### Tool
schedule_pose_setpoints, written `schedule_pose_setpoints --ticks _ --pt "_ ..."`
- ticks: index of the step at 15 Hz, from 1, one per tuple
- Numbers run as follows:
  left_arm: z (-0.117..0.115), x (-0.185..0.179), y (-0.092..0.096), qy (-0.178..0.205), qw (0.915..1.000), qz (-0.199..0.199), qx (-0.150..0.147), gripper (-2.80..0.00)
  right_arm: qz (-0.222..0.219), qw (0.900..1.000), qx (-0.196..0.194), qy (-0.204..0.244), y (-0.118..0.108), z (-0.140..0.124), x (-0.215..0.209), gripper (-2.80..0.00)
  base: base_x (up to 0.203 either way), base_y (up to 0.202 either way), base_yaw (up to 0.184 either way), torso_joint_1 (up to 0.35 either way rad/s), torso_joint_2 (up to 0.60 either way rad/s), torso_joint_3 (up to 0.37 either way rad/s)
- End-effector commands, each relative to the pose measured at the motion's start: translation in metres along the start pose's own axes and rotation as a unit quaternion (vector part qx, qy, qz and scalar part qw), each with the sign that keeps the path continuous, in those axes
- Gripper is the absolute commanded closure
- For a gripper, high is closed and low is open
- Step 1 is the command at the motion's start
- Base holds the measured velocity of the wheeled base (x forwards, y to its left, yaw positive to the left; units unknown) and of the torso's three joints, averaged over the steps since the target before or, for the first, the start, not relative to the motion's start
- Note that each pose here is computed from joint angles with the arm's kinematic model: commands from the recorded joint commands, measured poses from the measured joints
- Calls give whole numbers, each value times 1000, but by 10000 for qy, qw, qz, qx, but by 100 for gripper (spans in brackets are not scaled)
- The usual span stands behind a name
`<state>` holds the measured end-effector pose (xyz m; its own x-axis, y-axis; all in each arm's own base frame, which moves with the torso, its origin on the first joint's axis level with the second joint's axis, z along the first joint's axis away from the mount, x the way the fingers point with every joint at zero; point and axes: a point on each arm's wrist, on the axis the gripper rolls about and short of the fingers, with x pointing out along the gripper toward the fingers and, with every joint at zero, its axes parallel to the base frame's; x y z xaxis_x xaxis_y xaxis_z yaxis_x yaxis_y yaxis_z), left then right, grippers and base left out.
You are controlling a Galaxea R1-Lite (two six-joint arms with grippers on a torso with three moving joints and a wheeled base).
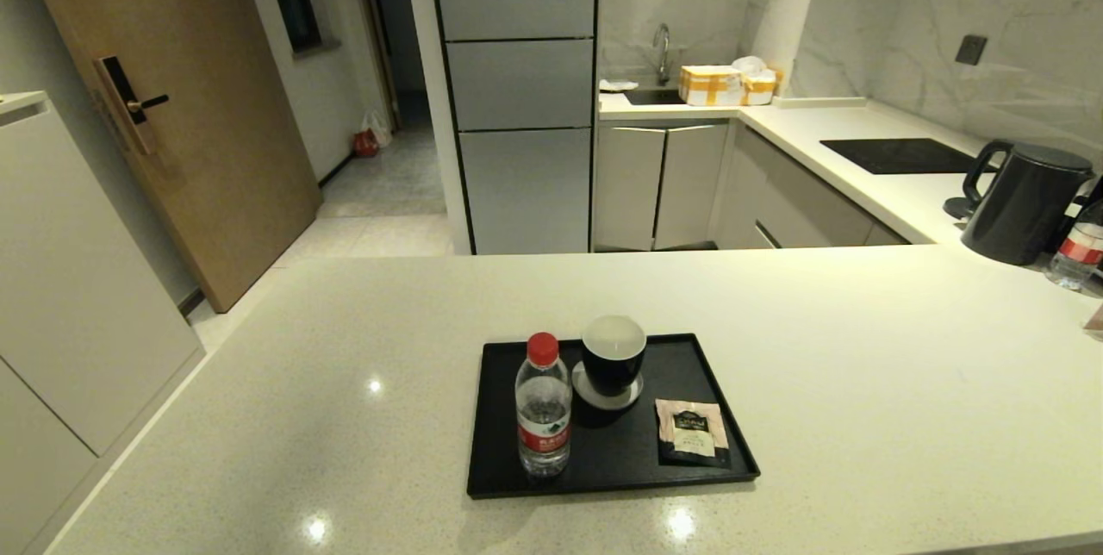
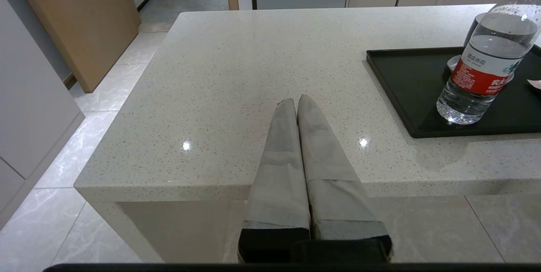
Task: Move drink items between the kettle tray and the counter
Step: Pick up the tea bag
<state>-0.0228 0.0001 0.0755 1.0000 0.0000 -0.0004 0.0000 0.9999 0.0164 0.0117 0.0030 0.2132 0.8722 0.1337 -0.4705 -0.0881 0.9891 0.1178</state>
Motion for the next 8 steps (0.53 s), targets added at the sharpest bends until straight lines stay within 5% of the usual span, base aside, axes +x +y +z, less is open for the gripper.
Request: schedule_pose_setpoints --ticks 1,4,8 --pt "0 0 0 -10 10000 0 3 0 54 9888 204 1480 -5 28 60 0 0 0 0 0 0 0" --pt "0 0 0 -17 10000 0 2 0 337 9733 333 2244 -7 39 111 0 0 0 0 0 0 0" --pt "0 0 0 -10 10000 16 33 0 755 9679 238 2385 3 46 159 0 0 0 0 0 0 0"
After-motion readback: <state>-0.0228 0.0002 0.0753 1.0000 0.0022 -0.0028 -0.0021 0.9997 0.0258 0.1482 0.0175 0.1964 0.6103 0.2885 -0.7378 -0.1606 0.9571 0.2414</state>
